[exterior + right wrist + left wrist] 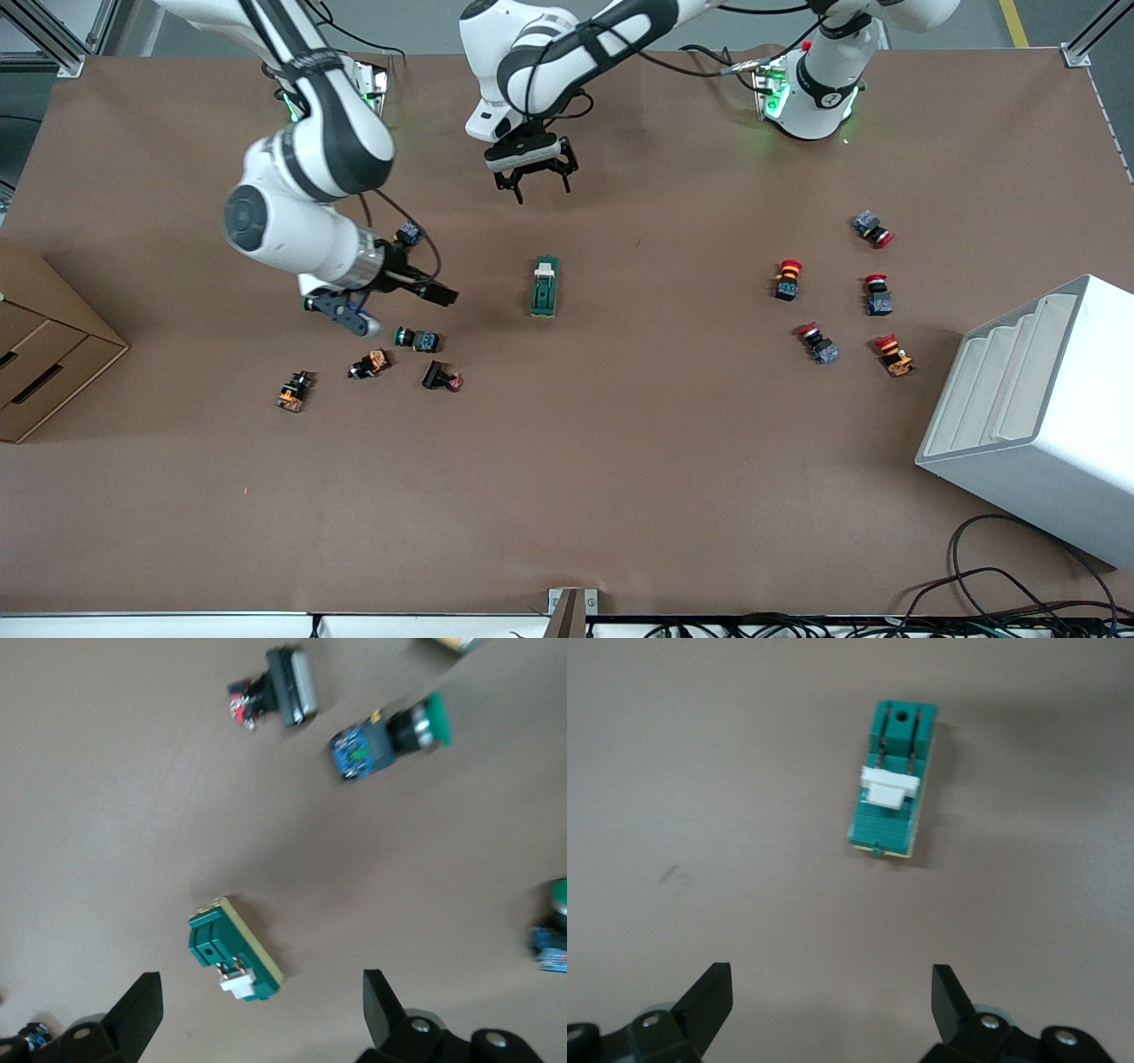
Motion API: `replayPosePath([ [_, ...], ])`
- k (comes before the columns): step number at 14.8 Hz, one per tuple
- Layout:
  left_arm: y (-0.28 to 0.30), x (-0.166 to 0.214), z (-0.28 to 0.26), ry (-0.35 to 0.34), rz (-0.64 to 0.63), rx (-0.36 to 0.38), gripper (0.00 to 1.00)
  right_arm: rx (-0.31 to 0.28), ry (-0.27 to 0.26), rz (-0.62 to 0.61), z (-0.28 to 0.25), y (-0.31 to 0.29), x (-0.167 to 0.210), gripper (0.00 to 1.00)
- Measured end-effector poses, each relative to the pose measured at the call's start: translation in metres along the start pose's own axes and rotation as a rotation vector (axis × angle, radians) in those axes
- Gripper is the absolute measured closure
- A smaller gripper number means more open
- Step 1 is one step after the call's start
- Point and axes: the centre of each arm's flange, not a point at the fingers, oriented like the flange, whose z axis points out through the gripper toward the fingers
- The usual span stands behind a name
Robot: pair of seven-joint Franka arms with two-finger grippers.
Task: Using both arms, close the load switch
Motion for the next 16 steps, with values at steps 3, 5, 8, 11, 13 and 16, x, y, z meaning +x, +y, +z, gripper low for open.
replayPosePath([
  [3,0.003,-0.033,0.025,0.151,-0.017,-0.073,0.01,0.027,0.015,0.012,0.047,-0.007,-0.018,0.00],
  [5,0.002,-0.050,0.042,0.222,-0.034,-0.122,0.01,0.054,0.032,0.021,0.078,-0.014,-0.033,0.00],
  [8,-0.003,-0.061,0.069,0.307,-0.011,-0.158,0.00,0.077,0.065,0.031,0.120,-0.019,-0.053,0.00],
  [11,-0.006,-0.065,0.088,0.375,0.015,-0.146,0.00,0.081,0.087,0.039,0.144,-0.019,-0.061,0.00],
  [13,-0.007,-0.066,0.096,0.424,0.037,-0.142,0.01,0.088,0.092,0.047,0.150,-0.020,-0.063,0.00],
  [16,-0.007,-0.062,0.103,0.484,0.040,-0.172,0.00,0.111,0.079,0.073,0.154,-0.024,-0.073,0.00],
])
